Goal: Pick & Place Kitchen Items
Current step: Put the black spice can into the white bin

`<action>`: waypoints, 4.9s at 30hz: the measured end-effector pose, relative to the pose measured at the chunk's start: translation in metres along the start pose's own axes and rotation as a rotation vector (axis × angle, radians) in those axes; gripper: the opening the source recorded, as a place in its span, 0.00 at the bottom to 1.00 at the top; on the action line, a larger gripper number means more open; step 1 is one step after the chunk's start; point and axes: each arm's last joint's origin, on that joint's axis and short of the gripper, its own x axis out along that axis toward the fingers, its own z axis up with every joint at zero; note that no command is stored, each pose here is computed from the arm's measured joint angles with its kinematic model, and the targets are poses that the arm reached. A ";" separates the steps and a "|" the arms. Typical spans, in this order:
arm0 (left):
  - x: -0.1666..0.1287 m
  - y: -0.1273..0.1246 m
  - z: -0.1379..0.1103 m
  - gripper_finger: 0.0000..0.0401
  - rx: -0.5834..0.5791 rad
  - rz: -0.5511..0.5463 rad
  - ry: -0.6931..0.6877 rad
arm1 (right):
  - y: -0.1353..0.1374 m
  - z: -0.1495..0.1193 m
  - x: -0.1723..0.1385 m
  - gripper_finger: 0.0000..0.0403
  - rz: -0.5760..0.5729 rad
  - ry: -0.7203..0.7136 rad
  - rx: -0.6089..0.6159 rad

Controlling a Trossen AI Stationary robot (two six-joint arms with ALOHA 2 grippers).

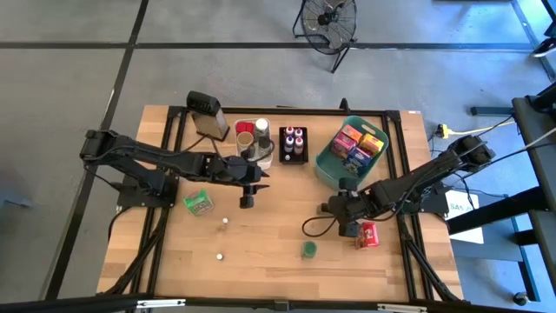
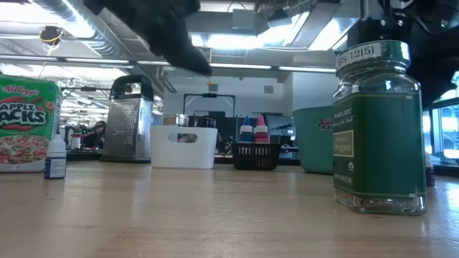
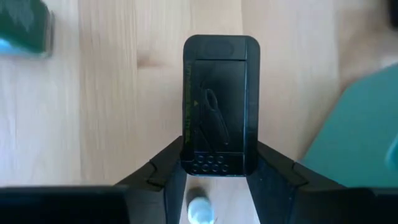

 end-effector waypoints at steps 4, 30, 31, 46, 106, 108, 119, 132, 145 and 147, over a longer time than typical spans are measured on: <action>0.023 -0.004 -0.007 0.36 0.032 0.008 0.025 | 0.000 0.009 -0.006 0.36 -0.032 -0.051 -0.031; 0.101 -0.029 -0.007 0.38 0.223 -0.155 -0.412 | -0.006 0.032 -0.016 0.36 -0.061 -0.158 -0.115; 0.101 -0.029 -0.007 0.39 0.217 -0.169 -0.413 | -0.006 0.032 -0.017 0.36 -0.061 -0.160 -0.115; 0.100 -0.032 -0.004 0.57 0.239 -0.176 -0.458 | -0.010 0.037 -0.016 0.36 -0.061 -0.185 -0.112; 0.109 -0.026 -0.006 0.50 0.135 -0.019 -0.465 | -0.030 0.057 -0.014 0.36 -0.056 -0.307 -0.151; 0.109 -0.025 -0.006 0.46 0.122 -0.022 -0.467 | -0.030 0.057 -0.014 0.36 -0.056 -0.309 -0.151; 0.109 -0.024 -0.006 0.30 0.113 -0.057 -0.470 | -0.034 0.058 -0.013 0.36 -0.035 -0.304 -0.142; 0.110 -0.024 -0.007 0.31 0.125 -0.057 -0.454 | -0.033 0.058 -0.012 0.47 -0.016 -0.298 -0.120; 0.110 -0.021 -0.008 0.31 0.105 0.023 -0.423 | -0.038 0.047 -0.011 0.62 -0.213 -0.219 -0.036; 0.110 -0.021 -0.009 0.31 0.106 0.022 -0.415 | -0.037 0.044 -0.012 0.62 -0.270 -0.212 -0.022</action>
